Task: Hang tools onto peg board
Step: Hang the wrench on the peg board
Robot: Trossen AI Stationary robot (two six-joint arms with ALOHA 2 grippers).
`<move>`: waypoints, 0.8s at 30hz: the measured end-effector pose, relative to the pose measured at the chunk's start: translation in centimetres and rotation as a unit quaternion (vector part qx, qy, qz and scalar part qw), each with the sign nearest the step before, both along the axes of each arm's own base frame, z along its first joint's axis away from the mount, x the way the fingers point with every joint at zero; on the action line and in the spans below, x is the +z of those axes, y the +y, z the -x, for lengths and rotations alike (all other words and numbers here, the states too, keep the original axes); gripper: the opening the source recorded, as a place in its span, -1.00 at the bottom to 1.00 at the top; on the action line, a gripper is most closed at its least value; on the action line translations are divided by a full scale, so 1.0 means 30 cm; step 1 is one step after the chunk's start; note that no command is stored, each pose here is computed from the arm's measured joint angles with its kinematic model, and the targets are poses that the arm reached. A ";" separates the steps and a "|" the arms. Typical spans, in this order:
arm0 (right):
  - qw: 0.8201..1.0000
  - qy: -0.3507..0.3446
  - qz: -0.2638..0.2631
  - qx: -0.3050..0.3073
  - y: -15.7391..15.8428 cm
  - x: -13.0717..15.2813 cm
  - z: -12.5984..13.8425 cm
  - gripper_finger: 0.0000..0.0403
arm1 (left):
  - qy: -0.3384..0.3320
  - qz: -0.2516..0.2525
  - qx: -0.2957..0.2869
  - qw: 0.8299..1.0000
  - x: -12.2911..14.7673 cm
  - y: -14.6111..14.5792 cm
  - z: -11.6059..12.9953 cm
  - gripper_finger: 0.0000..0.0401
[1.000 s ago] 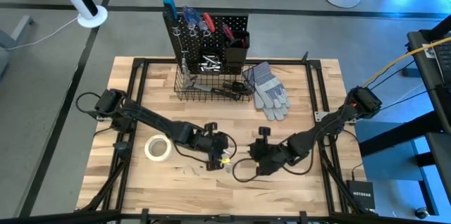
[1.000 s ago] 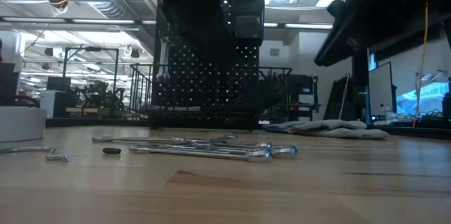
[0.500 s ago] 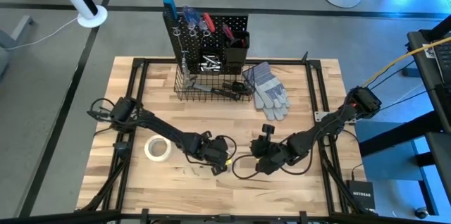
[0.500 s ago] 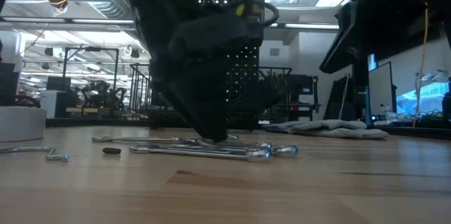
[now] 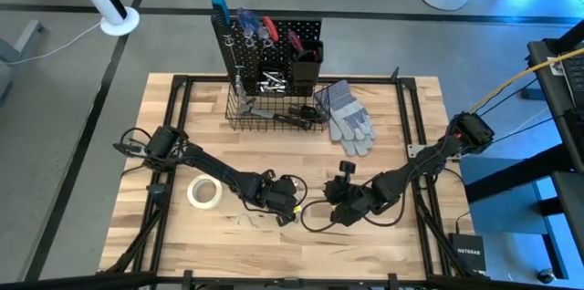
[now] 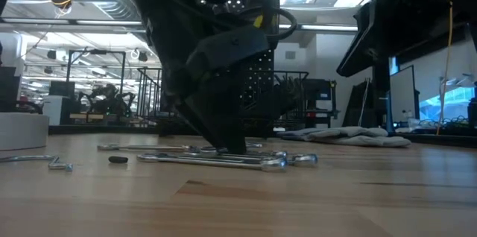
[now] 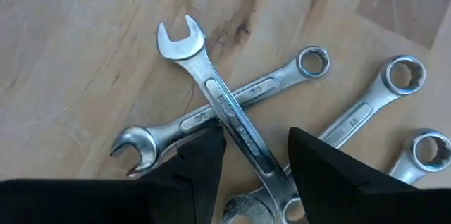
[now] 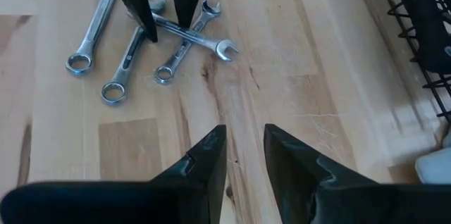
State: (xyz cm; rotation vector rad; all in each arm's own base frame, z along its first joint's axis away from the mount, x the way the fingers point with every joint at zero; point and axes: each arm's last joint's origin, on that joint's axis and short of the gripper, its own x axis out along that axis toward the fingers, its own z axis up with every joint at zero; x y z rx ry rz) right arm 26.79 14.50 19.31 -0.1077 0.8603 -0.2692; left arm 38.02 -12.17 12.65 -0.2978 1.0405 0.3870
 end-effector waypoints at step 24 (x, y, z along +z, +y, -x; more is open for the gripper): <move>1.000 -0.006 0.004 -0.004 0.000 0.001 -0.002 -0.50 | 0.028 -0.077 -0.077 0.994 -0.037 0.016 0.028 -0.97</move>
